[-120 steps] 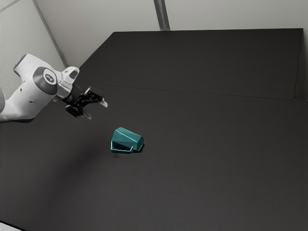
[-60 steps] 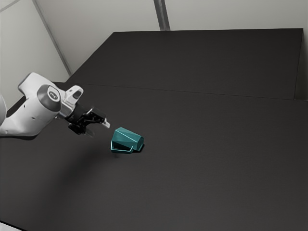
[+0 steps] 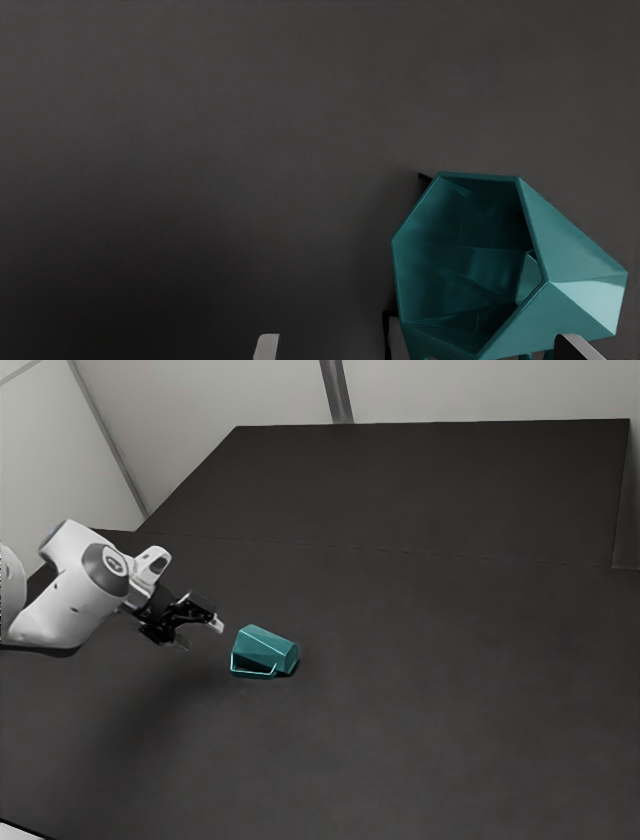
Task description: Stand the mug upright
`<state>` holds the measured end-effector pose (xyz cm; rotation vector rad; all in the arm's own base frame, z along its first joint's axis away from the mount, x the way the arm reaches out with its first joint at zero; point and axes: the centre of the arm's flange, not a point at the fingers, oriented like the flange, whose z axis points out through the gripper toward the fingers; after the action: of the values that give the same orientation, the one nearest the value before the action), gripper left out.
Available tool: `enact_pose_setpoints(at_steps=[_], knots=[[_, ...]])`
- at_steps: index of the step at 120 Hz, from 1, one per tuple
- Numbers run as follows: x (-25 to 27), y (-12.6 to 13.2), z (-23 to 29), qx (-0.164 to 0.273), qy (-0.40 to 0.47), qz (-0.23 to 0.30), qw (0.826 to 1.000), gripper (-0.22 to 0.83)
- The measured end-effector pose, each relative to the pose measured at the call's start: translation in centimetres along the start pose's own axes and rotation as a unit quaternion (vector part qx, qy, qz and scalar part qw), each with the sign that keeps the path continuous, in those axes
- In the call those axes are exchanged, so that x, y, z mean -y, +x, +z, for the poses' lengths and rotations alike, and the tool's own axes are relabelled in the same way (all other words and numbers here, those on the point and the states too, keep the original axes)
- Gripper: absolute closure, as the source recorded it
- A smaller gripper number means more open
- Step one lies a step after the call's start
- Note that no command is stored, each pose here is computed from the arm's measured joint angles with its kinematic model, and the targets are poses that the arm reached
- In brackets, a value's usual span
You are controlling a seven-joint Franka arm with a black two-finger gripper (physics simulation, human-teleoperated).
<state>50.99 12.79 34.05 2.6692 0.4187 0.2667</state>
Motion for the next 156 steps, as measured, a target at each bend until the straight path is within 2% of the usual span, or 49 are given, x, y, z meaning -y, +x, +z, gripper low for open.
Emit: enact_pose_setpoints(at_steps=[39,76,105,156], knots=[[-0.8,-0.1,1.6,0.004,-0.006,0.004,1.0,0.02],[-2.5,0.3,2.2,0.0,-0.007,0.023,1.0,0.08],[-3.6,1.5,3.3,-0.001,-0.002,0.032,0.999,0.1],[-5.4,0.9,5.3,0.009,-0.016,0.033,0.999,0.13]])
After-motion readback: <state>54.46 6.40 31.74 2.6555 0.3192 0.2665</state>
